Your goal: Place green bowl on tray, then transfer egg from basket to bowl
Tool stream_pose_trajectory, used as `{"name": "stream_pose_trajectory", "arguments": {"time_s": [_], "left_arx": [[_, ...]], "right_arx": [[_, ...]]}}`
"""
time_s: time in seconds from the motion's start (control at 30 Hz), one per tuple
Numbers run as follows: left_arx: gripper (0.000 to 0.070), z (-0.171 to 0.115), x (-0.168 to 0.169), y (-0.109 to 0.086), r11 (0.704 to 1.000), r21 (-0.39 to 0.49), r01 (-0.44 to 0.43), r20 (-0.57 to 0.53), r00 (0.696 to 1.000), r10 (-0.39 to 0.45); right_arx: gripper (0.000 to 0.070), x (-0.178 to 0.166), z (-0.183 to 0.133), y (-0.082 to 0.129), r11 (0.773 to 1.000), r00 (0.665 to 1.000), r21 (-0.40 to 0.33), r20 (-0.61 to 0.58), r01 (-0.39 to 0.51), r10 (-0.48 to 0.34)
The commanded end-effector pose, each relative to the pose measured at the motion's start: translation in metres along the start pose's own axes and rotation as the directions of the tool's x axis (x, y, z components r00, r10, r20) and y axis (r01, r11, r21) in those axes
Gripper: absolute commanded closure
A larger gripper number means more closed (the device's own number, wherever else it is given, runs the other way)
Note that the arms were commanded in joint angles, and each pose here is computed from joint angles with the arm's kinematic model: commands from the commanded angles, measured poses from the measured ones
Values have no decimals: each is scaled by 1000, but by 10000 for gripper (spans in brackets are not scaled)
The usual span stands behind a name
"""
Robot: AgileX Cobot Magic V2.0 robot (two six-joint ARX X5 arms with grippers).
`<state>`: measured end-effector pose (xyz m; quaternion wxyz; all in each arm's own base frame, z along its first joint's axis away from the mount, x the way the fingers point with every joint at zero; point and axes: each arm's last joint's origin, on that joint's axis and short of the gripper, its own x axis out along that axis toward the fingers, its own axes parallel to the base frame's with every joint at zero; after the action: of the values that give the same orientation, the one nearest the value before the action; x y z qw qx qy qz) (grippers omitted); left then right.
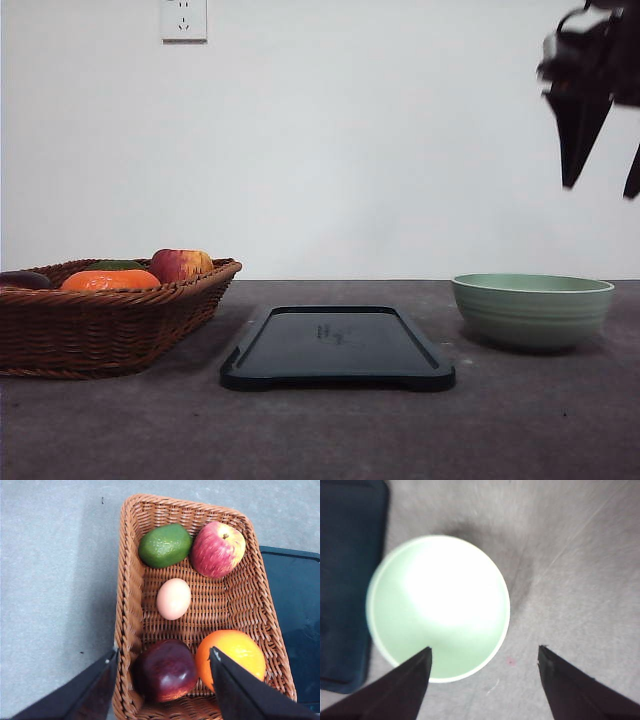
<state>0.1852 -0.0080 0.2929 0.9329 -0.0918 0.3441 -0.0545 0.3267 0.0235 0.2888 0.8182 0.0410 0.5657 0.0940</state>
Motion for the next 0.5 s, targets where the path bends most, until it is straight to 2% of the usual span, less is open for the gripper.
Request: {"name": "stream_pose_trajectory", "arguments": {"time_s": [0.0,0.3,0.47], "left_arx": [[339,6,-3,-2,1000,5,8,21,1000,-8],[339,6,-3,-2,1000,1,8,21,1000,-8],[339,6,-3,-2,1000,1,8,21,1000,-8]], "right_arx": [[289,11,8,-2,1000,1000,-22,-12,4,-4],[291,56,17,-14,1000,997,-5,-79,10,-10],[344,74,19,-22,1000,994,11,-105,13,-12]]}}
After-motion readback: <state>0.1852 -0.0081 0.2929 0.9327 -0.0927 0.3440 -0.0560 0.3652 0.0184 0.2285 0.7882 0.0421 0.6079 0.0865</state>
